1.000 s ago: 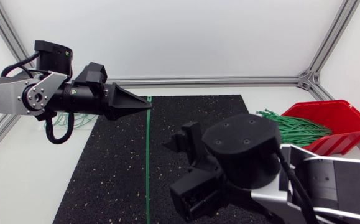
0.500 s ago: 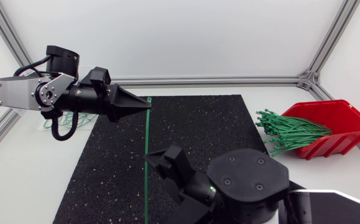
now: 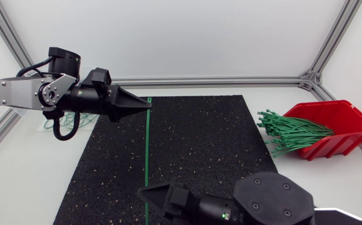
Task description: Take a green cable tie from the red box, thread the tail through the head to close it, then place it in the transparent bin on the left.
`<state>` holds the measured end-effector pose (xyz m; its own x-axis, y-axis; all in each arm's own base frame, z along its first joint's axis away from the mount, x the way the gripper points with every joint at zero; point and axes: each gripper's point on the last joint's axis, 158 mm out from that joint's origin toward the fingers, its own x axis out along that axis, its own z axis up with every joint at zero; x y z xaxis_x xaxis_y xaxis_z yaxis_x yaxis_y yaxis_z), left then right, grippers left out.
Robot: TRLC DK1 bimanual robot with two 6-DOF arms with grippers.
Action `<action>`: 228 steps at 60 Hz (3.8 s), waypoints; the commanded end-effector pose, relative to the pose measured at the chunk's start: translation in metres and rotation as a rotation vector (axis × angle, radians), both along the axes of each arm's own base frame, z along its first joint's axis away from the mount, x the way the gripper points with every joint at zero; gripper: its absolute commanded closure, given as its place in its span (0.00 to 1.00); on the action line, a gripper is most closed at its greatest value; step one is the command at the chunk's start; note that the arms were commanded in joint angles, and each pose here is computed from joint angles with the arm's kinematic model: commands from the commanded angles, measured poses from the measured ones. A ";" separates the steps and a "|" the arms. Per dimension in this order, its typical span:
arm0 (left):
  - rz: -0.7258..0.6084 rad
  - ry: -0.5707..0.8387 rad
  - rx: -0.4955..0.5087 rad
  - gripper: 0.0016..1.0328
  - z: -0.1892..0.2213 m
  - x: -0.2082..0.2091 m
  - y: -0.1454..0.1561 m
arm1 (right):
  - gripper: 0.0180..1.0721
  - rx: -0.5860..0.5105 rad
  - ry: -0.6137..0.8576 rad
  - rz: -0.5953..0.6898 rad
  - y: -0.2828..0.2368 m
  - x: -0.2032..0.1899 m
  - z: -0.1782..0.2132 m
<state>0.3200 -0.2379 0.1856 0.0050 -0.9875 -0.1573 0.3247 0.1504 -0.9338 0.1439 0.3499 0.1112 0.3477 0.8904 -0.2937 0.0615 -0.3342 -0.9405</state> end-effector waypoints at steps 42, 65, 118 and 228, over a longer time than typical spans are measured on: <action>-0.047 0.054 -0.007 0.96 -0.008 0.002 -0.013 | 0.20 -0.060 0.055 0.120 0.000 -0.023 -0.037; -0.059 0.059 -0.005 0.96 -0.008 -0.003 -0.017 | 0.48 -0.036 0.058 0.124 0.005 -0.015 -0.034; -0.059 0.051 -0.007 0.96 -0.006 -0.001 -0.017 | 0.78 -0.052 0.095 0.141 -0.002 -0.024 -0.044; -0.033 0.084 -0.003 0.96 -0.008 0.005 -0.009 | 0.37 -0.002 0.187 0.027 -0.016 0.004 -0.037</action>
<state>0.3220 -0.2482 0.1732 -0.0356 -0.9855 -0.1658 0.2609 0.1510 -0.9535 0.1485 0.3392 0.0790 0.2553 0.9050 -0.3402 -0.1262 -0.3177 -0.9398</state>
